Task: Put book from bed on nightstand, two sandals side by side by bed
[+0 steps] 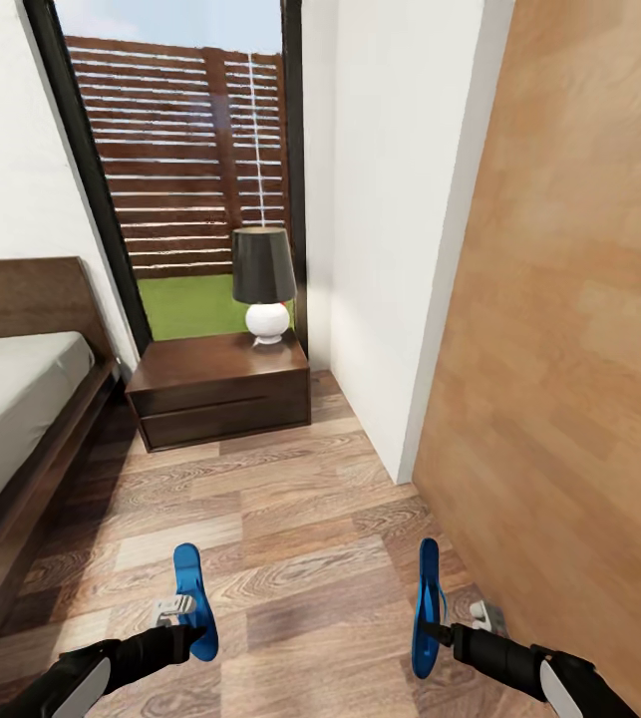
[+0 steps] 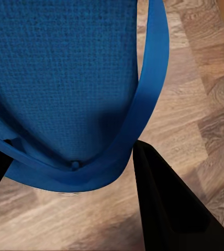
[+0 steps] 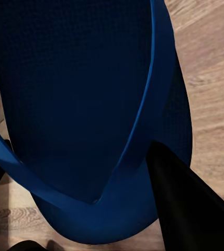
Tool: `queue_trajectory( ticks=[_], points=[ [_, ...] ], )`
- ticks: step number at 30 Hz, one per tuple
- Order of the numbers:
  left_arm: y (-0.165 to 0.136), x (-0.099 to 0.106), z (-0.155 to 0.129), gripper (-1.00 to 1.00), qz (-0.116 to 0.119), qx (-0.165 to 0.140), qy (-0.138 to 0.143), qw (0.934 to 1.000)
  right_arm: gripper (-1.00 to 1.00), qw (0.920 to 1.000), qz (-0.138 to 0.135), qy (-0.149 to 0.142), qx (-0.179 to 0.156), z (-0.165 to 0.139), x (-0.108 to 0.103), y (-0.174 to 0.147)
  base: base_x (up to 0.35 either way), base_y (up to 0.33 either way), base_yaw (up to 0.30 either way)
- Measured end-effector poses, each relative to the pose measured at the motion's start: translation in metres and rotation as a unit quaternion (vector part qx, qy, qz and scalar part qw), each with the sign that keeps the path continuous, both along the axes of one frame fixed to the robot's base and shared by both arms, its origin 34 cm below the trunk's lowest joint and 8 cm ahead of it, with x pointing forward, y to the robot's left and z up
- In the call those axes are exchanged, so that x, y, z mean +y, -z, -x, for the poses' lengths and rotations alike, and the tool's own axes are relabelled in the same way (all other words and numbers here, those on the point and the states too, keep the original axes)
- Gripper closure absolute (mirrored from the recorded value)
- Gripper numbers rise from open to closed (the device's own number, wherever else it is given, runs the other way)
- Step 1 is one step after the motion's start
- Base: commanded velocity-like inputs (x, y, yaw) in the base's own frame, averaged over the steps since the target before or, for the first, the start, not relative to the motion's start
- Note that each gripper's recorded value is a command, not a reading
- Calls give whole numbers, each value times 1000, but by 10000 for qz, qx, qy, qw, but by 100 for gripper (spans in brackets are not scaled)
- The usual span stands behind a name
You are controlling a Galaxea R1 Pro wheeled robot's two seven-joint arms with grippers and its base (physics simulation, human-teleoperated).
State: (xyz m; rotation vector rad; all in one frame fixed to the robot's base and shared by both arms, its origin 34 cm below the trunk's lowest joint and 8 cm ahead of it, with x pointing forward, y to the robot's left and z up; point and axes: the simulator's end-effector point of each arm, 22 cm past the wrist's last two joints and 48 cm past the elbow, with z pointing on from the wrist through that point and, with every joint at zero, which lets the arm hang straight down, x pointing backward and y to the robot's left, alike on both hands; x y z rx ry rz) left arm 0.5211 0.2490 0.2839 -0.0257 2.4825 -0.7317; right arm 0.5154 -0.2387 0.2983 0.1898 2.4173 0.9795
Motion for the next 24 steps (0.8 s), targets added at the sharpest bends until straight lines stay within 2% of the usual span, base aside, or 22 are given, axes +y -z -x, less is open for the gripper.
queue_trajectory(
  ticks=[24],
  points=[
    [-47,0,-20,100,-1,-490,0,9988,100,9988,11,9,-484,-18,-1,-46,0,0,0]
  ],
)
